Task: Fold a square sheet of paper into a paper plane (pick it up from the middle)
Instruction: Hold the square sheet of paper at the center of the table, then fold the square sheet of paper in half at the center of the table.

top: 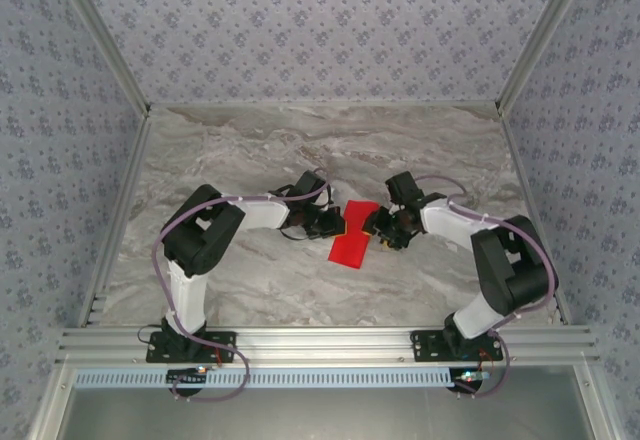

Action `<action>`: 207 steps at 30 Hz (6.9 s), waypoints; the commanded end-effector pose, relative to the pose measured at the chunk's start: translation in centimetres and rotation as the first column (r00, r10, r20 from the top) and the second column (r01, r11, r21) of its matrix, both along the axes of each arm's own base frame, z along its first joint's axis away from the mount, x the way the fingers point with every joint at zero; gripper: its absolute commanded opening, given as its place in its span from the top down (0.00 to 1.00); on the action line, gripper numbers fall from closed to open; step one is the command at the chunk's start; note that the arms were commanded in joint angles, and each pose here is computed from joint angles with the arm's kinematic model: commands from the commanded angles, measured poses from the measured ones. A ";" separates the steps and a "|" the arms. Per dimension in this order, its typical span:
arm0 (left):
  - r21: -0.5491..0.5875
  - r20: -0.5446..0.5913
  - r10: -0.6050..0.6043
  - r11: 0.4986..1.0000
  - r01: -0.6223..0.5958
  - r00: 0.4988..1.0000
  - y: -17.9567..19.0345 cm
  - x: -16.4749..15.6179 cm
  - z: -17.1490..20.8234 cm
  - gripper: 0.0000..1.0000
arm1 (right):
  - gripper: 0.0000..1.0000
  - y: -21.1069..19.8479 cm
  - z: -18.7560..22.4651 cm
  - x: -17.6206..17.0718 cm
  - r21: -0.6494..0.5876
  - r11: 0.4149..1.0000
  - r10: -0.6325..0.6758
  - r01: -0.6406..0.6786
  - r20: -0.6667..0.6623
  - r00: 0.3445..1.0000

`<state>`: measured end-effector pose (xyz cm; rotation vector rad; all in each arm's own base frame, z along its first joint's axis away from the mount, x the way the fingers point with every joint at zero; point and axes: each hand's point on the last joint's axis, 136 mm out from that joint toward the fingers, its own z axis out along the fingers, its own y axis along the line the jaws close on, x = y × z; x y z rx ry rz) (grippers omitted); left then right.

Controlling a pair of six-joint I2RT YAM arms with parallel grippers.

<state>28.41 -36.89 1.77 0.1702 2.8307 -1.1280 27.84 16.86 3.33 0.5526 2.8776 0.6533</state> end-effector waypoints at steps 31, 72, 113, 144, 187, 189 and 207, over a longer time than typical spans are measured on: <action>0.400 -0.164 0.121 0.915 -0.046 0.979 7.6 -4.9 -9.3 1.00 | 1.00 2.3 -2.6 -0.4 0.010 0.981 0.192 -0.192 0.057 0.980; 0.484 -0.183 0.151 0.874 -0.045 0.971 9.2 -6.0 -9.8 1.00 | 1.00 -2.2 -2.9 1.5 0.081 0.985 0.135 -0.152 0.188 0.973; 0.493 -0.179 0.139 0.869 -0.034 0.974 9.1 -5.9 -9.8 1.00 | 1.00 -1.0 3.7 9.6 -0.011 0.996 0.090 -0.093 0.371 0.924; 0.501 -0.183 0.152 0.864 -0.041 0.971 9.6 -6.3 -10.2 1.00 | 1.00 -5.1 -2.2 12.5 -0.006 0.998 -0.057 0.060 0.233 0.971; 0.497 -0.154 0.161 0.866 -0.064 0.975 9.4 -5.8 -10.4 1.00 | 1.00 4.8 -3.2 -5.8 0.176 0.930 0.319 -0.323 0.051 0.946; 0.499 -0.155 0.164 0.864 -0.066 0.974 9.5 -5.8 -10.4 1.00 | 1.00 4.4 -3.5 -6.7 0.172 0.931 0.321 -0.320 0.026 0.947; 0.500 -0.151 0.158 0.864 -0.063 0.976 9.5 -5.7 -10.4 1.00 | 1.00 2.0 1.4 -7.1 0.091 0.948 0.294 -0.305 0.112 0.949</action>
